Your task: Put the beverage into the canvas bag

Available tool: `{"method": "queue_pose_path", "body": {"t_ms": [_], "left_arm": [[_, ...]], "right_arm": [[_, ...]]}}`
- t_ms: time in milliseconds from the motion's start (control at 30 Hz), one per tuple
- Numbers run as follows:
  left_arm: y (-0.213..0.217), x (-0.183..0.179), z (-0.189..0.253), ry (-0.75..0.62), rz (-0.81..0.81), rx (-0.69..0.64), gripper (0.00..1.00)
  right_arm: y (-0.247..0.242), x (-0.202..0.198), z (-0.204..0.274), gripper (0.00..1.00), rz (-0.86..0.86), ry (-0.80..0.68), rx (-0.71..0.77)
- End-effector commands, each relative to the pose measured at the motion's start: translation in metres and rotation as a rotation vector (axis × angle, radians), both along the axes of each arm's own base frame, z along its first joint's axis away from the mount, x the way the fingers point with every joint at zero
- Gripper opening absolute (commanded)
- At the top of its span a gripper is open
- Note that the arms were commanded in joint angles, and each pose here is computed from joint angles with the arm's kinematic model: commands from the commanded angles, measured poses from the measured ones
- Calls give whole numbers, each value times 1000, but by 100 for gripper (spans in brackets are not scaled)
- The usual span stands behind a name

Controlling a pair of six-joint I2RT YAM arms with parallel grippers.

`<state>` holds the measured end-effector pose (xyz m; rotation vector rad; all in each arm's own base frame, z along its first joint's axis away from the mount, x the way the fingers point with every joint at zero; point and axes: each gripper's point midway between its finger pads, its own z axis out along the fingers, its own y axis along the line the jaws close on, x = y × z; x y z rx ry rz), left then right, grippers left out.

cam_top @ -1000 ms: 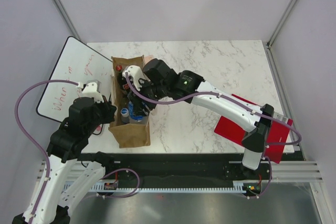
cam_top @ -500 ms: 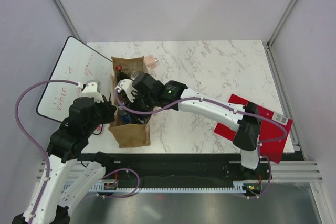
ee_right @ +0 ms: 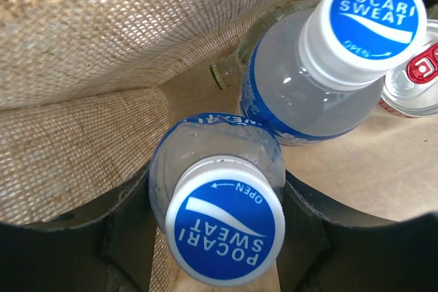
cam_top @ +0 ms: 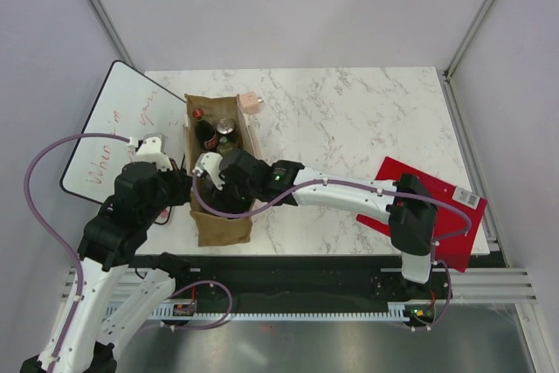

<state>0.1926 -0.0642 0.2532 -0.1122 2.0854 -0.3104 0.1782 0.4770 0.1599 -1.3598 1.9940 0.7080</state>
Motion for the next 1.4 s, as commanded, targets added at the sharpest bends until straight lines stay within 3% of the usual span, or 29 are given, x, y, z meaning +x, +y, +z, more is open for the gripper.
{"method": "queue_pose_path", "body": {"t_ms": [0,167,300,400,433,500,700,900,1100,1367], "left_arm": [[-5,0,22,-60,-4,-62,2],[-7,-1,24,-59,-16,-67,2],[-8,-2,31,-71,-23,-77,5],[-10,-3,35,-74,-30,-83,10],[-10,-4,38,-78,-33,-86,18],[-10,-6,44,-89,-39,-95,23],[-10,-11,69,-136,-59,-106,54],[-8,-18,103,-223,-78,-114,85],[-27,-20,122,-250,-190,-140,100],[-66,-35,161,-376,-416,-277,100]], "right_arm": [[5,-7,29,57,0,-41,73],[3,-5,56,71,-36,-53,129],[0,-4,80,91,-58,-67,177],[-3,-1,92,94,-105,-63,198],[-3,0,98,95,-111,-61,210],[-7,-2,113,98,-117,-60,233],[-26,5,170,98,-227,-88,321],[-67,19,217,98,-466,-93,438],[-134,31,236,98,-695,-153,488],[-243,44,254,98,-1105,-233,542]]}}
